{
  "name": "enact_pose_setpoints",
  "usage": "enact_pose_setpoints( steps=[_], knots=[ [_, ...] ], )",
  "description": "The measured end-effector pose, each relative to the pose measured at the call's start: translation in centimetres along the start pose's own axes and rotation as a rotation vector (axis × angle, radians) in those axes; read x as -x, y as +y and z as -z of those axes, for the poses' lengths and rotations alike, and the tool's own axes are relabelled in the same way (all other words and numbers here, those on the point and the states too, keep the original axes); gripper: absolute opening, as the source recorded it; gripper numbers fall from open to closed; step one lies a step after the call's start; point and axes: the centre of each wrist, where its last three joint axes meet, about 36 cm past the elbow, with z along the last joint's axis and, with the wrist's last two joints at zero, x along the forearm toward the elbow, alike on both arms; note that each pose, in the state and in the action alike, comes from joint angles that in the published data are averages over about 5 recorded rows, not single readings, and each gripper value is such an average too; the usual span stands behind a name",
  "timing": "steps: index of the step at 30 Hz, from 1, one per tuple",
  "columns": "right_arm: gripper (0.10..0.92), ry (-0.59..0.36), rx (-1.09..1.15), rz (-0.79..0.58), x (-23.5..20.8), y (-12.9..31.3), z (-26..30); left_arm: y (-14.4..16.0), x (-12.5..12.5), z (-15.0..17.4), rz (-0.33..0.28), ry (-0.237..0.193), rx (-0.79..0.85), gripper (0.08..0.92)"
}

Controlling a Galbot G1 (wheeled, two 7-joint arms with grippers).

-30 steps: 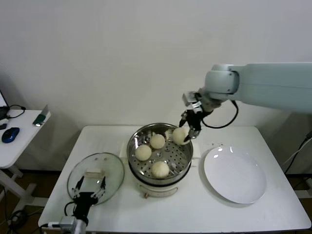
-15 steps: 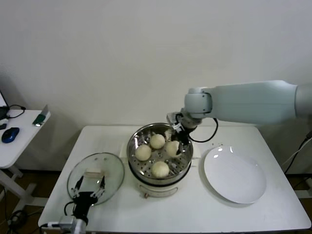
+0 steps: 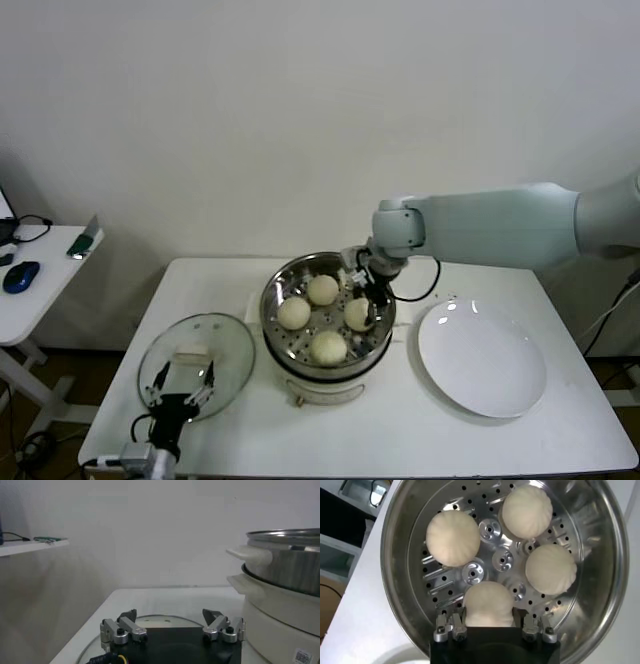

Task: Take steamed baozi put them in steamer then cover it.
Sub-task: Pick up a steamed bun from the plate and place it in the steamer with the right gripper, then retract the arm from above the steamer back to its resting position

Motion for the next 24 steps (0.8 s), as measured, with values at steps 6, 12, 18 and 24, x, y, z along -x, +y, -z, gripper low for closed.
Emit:
enact_pose_setpoints(
  steps=[6,12,18,24],
  knots=[
    [0.765,-0.009,-0.001,-0.009,0.2,-0.2,0.0,0.0,0.0,0.0,0.0,-0.001,0.0,0.823],
    [0.821,-0.04,0.009,-0.029,-1.4,-0.9,-0.4,0.1,0.0,0.0,0.004,0.0,0.001,0.823],
    [0.823,-0.113,0.06,-0.077,-4.8,-1.7,-1.3,0.1,0.0,0.2,0.005,0.001,-0.001,0.823],
    [0.823,-0.273,0.191,-0.191,-7.7,-1.2,-3.2,0.3,0.0,0.5,0.009,-0.001,-0.003,0.823]
  ],
)
